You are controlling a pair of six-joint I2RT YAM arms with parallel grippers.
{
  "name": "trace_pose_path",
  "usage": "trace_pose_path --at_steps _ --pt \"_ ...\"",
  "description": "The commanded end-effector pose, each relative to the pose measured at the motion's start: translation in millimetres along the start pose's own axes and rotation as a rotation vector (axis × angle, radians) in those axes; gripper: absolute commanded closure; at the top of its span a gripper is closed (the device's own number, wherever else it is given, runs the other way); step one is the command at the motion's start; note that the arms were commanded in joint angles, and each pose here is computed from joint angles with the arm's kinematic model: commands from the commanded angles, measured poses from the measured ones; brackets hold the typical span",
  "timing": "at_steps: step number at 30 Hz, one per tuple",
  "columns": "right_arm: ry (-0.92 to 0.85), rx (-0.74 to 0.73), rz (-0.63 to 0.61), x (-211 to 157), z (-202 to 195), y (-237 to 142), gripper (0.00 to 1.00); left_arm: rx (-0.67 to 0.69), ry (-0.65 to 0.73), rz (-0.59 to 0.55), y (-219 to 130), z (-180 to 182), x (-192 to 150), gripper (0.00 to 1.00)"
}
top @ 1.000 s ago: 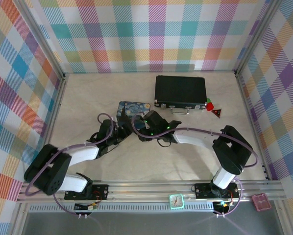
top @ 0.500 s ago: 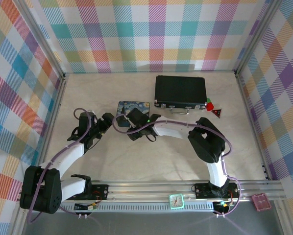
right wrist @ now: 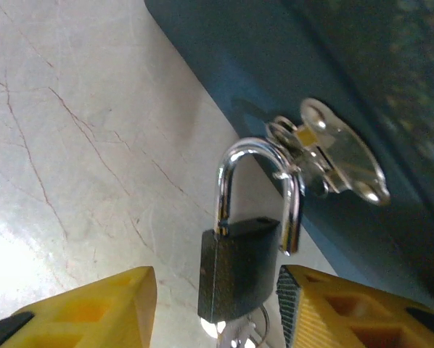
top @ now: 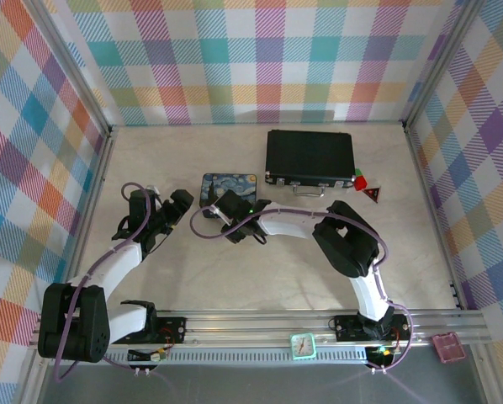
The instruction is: Unlock the padlock with the key
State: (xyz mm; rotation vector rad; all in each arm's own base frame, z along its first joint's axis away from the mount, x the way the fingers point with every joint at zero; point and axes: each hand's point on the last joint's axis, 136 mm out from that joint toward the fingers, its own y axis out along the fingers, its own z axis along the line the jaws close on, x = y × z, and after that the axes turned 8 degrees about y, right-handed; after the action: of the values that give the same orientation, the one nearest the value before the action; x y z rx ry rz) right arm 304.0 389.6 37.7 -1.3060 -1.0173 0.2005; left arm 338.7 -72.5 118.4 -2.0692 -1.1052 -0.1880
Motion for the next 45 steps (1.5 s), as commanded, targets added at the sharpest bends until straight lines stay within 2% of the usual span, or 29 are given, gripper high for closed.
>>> trace_pose_path --at_steps 1,7,10,13,15,20,24,28,32,36,45 --pt "-0.022 -0.005 -0.004 -4 0 12 0.52 -0.036 0.019 -0.036 -7 -8 12 0.12" --pt "-0.029 -0.008 0.036 -21 -1 18 0.59 -0.036 0.013 -0.046 -8 -2 14 0.12" --pt "-0.031 -0.008 0.048 -28 -1 16 0.59 -0.024 0.008 -0.076 -3 3 24 0.12" --pt "-0.029 0.005 0.044 -31 0 14 0.52 -0.058 0.02 -0.112 6 -5 39 0.12" --pt "-0.028 0.007 0.039 -31 0 15 0.52 -0.092 0.043 -0.125 14 -15 50 0.12" --pt "-0.075 0.008 0.039 -28 0 20 0.7 -0.19 0.082 -0.081 37 -36 57 0.17" --pt "-0.114 0.025 0.02 -20 2 15 0.87 -0.218 0.087 -0.026 56 -38 47 0.19" --pt "-0.175 0.067 0.015 -10 1 8 0.93 -0.232 0.113 0.014 72 -44 32 0.2" --pt "-0.267 0.081 0.011 8 -5 5 1.0 -0.249 0.116 0.09 90 -40 10 0.25" --pt "-0.325 0.124 -0.038 25 1 0 1.0 -0.27 0.102 0.121 98 -38 -4 0.27" --pt "-0.335 0.181 -0.03 36 6 11 1.0 -0.299 0.121 0.154 98 -52 -23 0.29"
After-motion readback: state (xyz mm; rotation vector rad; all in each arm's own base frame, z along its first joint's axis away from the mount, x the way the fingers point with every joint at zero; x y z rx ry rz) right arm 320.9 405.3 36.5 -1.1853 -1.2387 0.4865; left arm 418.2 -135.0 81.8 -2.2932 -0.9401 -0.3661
